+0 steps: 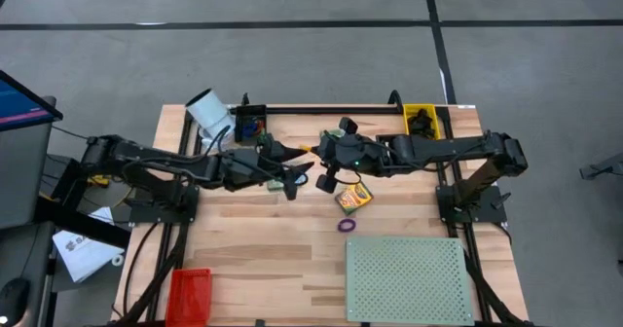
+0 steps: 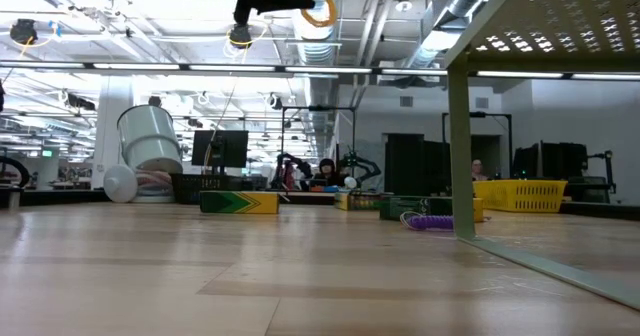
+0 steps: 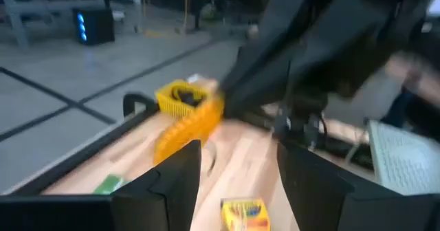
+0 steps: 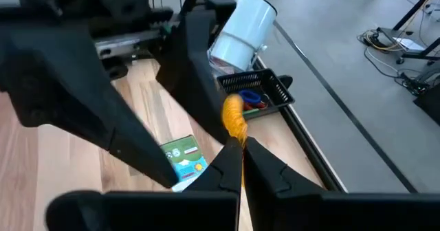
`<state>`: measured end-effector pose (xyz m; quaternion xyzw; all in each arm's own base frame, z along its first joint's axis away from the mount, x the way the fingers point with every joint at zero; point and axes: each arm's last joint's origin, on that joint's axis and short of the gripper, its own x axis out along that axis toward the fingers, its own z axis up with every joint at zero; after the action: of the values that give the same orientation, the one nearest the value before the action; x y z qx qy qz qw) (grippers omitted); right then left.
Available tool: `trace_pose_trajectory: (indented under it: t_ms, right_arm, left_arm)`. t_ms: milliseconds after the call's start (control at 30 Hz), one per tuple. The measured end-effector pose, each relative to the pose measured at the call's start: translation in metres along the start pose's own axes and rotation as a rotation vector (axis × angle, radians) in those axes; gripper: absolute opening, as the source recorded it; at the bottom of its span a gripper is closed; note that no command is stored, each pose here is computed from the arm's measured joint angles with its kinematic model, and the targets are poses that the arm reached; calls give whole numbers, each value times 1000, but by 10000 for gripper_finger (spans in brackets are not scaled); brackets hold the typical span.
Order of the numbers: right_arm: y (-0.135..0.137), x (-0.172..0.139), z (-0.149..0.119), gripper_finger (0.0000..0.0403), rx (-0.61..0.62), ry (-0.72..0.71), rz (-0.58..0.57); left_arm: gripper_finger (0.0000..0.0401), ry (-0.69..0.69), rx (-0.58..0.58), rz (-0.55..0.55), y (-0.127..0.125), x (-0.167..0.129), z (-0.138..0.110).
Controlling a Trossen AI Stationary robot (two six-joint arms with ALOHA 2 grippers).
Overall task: Pick & Place Office Desk Supplies
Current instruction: Put the yellow spring keychain into the black bin
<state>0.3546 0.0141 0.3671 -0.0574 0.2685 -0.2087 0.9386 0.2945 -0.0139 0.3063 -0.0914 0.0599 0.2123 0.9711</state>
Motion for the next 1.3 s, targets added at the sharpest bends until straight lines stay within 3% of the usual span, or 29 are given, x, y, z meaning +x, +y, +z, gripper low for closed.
trace_pose_trajectory:
  t_ms: [167,433,533,767,1000,1300]
  right_arm:
    - [2,-1,0,0,-4,1,6]
    - [2,-1,0,0,-6,2,5]
    - [2,-1,-1,0,-9,3,9]
    - [6,-3,0,0,-11,-7,20]
    - [11,-6,0,0,-23,-11,37]
    - [12,-6,0,0,-11,-12,39]
  left_arm:
    - [182,-12,-10,-19,0,-1,3]
    - [169,10,-21,-236,-14,-19,9]
    - [164,15,-12,-265,-19,-31,12]
    - [158,-38,41,-105,-11,-46,22]
    - [179,5,119,-38,0,-33,15]
    - [192,16,124,-23,1,-26,12]
